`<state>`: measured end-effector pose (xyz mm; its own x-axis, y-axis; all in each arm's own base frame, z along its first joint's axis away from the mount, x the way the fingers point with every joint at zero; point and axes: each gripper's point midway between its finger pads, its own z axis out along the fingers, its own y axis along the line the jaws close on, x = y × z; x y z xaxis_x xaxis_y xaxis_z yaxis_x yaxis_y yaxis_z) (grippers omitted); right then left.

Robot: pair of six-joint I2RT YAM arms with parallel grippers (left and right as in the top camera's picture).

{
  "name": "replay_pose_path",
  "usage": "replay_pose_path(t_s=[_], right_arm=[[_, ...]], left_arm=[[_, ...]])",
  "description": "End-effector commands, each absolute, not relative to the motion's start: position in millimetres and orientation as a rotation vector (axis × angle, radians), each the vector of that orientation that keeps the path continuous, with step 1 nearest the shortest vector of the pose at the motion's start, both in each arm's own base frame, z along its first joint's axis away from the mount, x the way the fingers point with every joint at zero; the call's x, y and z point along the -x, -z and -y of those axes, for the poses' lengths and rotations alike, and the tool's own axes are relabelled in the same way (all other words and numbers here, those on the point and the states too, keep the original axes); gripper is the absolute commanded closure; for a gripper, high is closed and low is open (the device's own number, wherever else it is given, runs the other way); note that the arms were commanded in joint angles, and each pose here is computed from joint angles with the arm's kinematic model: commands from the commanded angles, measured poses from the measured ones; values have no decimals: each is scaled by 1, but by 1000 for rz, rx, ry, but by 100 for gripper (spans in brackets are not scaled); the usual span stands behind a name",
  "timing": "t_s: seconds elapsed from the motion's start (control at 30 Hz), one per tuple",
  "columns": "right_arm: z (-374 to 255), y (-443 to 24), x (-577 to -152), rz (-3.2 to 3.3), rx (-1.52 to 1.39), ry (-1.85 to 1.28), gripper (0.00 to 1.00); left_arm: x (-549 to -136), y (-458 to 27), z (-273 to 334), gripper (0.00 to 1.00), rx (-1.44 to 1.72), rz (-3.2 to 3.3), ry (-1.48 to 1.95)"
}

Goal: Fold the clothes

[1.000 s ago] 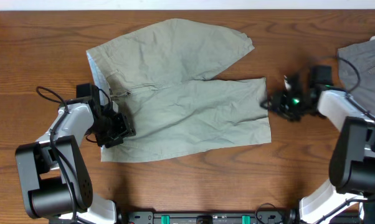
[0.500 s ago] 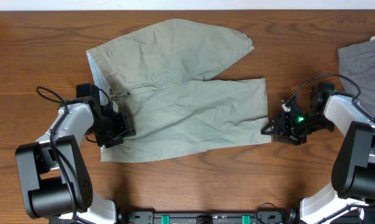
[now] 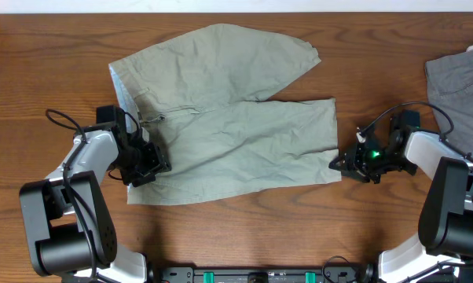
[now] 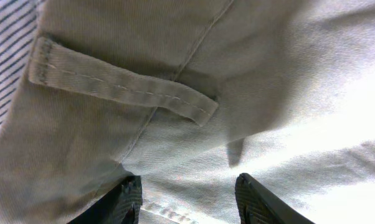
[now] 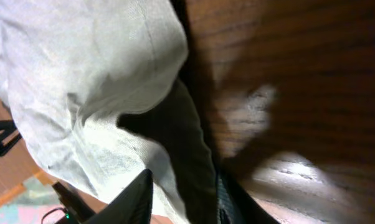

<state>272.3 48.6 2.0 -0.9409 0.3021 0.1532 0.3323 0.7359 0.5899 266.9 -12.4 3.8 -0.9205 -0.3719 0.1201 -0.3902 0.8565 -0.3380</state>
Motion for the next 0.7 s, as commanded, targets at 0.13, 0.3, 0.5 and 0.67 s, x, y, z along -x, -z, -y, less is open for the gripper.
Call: replay_pose_path(t_s=[0.13, 0.3, 0.5, 0.67], right_arm=[[-52, 2, -246, 2813, 470, 942, 46], [-45, 5, -231, 2788, 461, 846, 44], [-47, 3, -223, 2752, 463, 840, 48], [-44, 5, -228, 2770, 482, 829, 54]], left_arm=[[-265, -2, 8, 49, -595, 2995, -518], [-265, -2, 8, 49, -595, 2994, -518], [-265, -2, 8, 48, -595, 2995, -518], [-265, -2, 8, 48, -595, 2996, -518]])
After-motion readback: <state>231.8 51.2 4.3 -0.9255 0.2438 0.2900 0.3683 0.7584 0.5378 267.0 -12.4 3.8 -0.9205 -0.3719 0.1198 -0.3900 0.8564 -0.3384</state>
